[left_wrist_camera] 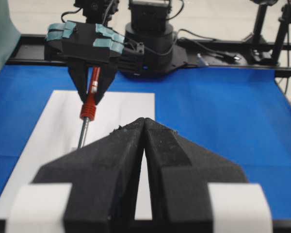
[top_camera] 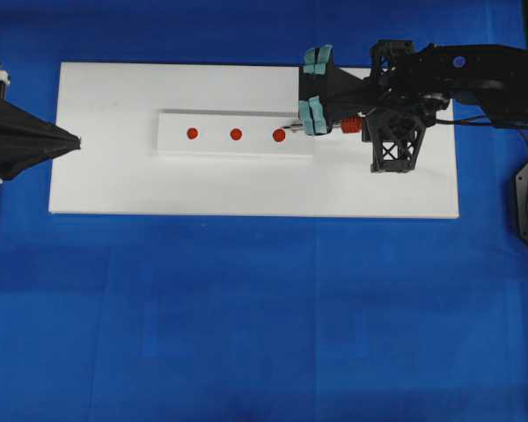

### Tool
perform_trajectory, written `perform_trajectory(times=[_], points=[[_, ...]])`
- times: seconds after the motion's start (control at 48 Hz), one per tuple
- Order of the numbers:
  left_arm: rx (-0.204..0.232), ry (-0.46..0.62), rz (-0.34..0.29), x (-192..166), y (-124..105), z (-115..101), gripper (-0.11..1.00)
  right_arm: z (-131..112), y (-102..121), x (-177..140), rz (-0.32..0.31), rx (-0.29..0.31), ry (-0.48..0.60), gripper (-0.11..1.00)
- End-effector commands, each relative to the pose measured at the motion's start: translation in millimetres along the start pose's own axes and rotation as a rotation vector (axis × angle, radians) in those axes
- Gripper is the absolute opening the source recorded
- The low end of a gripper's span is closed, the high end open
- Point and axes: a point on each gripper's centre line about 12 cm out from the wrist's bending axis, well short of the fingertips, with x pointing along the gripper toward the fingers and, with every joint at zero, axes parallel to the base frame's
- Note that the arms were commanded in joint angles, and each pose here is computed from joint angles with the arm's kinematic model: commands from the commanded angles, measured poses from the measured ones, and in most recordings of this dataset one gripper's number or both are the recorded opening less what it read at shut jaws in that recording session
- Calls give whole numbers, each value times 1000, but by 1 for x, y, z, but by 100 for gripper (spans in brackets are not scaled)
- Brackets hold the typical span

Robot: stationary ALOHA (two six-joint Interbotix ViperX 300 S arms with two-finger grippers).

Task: Touch the tip of the soldering iron to the mark.
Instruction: 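Lower the iron tip onto the right red dot and hold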

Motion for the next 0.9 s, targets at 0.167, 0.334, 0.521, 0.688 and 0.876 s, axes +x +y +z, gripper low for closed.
perform_trajectory(times=[0.167, 0.334, 0.521, 0.688, 0.876], points=[[4, -9, -2, 2, 0, 4, 2, 0, 1, -1, 7, 3, -11, 6], [4, -14, -2, 2, 0, 5, 2, -2, 3, 0, 16, 3, -3, 6], [3, -15, -2, 2, 0, 5, 2, -2, 3, 0, 16, 3, -3, 6], [3, -14, -2, 2, 0, 5, 2, -2, 3, 0, 16, 2, -3, 6], [3, -15, -3, 2, -1, 5, 2, -2, 3, -1, 16, 0, -7, 6]])
